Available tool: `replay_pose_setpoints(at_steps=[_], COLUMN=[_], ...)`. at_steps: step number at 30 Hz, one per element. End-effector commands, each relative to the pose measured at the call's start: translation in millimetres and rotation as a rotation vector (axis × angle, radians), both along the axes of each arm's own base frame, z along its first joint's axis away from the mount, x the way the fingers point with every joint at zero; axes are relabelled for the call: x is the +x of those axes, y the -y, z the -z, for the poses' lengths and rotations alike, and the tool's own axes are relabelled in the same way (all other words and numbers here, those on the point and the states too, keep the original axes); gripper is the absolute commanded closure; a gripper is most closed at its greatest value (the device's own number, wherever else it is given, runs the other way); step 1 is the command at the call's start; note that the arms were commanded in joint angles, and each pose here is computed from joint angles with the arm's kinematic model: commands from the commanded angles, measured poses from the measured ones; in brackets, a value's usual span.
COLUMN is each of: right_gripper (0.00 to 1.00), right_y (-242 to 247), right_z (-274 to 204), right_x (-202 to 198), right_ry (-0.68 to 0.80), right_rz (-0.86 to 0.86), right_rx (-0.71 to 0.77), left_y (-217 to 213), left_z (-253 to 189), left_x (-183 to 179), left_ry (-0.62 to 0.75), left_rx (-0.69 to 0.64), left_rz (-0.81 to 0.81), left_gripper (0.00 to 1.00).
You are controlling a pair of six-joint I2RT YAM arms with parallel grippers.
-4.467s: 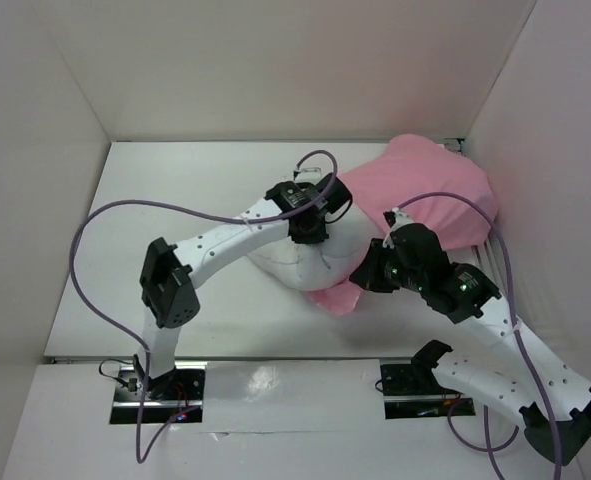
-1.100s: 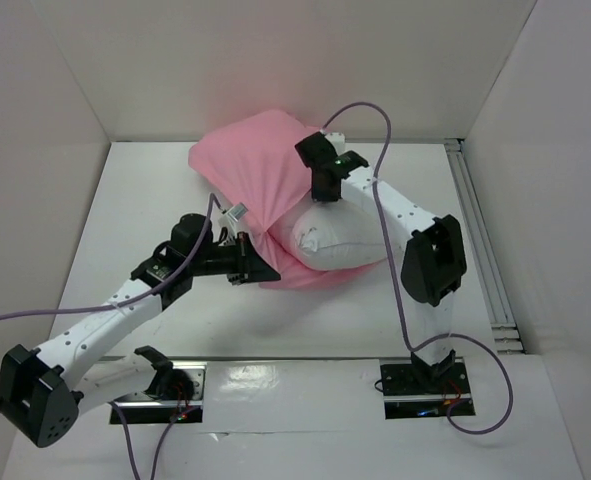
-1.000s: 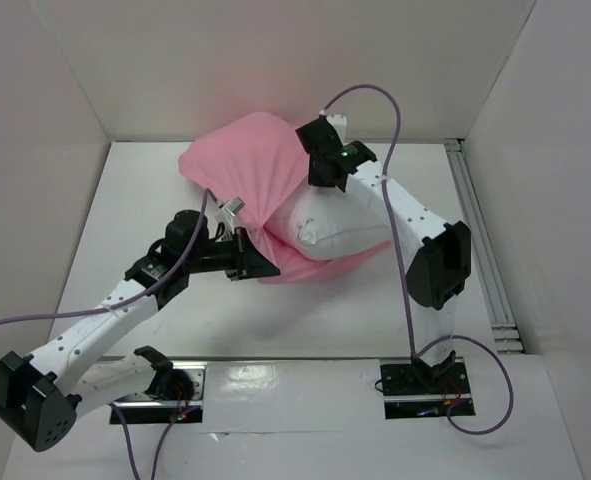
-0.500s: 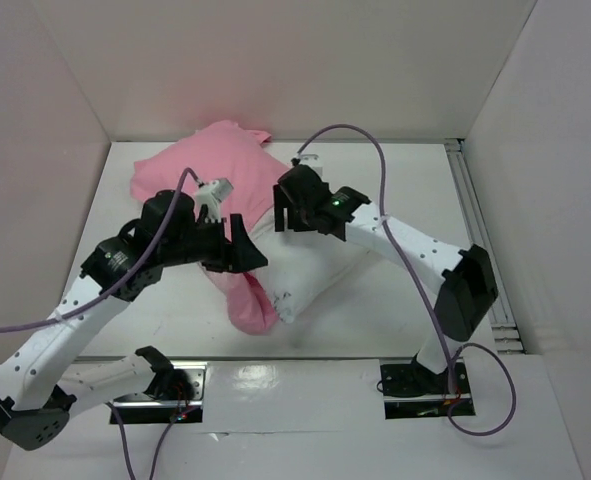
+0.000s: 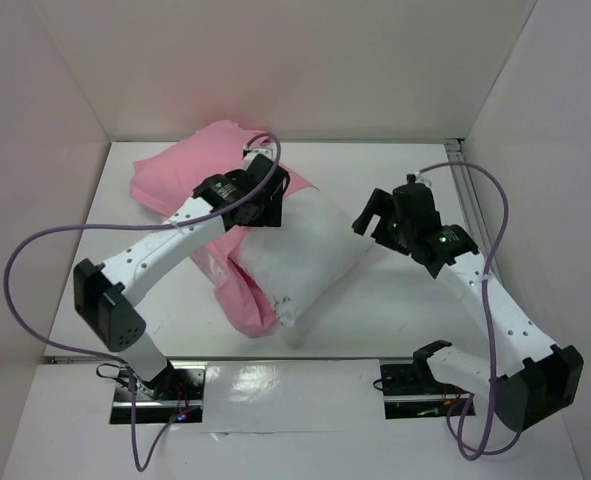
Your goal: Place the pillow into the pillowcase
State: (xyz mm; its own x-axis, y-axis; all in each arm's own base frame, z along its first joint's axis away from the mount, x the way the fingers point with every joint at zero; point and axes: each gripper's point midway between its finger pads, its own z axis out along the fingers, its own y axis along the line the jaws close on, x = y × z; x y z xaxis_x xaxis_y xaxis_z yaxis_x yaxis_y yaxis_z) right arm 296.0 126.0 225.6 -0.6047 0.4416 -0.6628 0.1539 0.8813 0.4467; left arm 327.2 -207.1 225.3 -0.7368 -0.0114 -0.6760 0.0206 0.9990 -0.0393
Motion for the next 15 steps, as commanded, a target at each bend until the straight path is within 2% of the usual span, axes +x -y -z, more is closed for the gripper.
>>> replay_pose_setpoints(at_steps=[1,7,9,11,15], right_gripper=[0.06,0.04,0.03,0.03,0.03], right_y=[-17,-45,-50,-56,-61], right_z=[41,64,65,67,75], right_x=[-21,-38,-38,-38,-33], right_ry=[-0.135,-0.176,-0.182,-0.180,-0.195], right_rz=[-0.071,-0.149,-0.151,-0.171,-0.173], right_rx=[0.153,0.374,0.419,0.449,0.475], left_y=[-19,-16,-16,-15,-11], left_z=[-30,-8,9,7,3], left_x=[29,55,59,64,69], left_ry=[0.149,0.132,0.091,0.101,0.109], left_rx=[0.150,0.301,0.365,0.380,0.372], left_rz=[-0.128,-0.148,-0.147,-0.158,-0.160], left_gripper=[0.19,0.22,0.27,0.29,0.42])
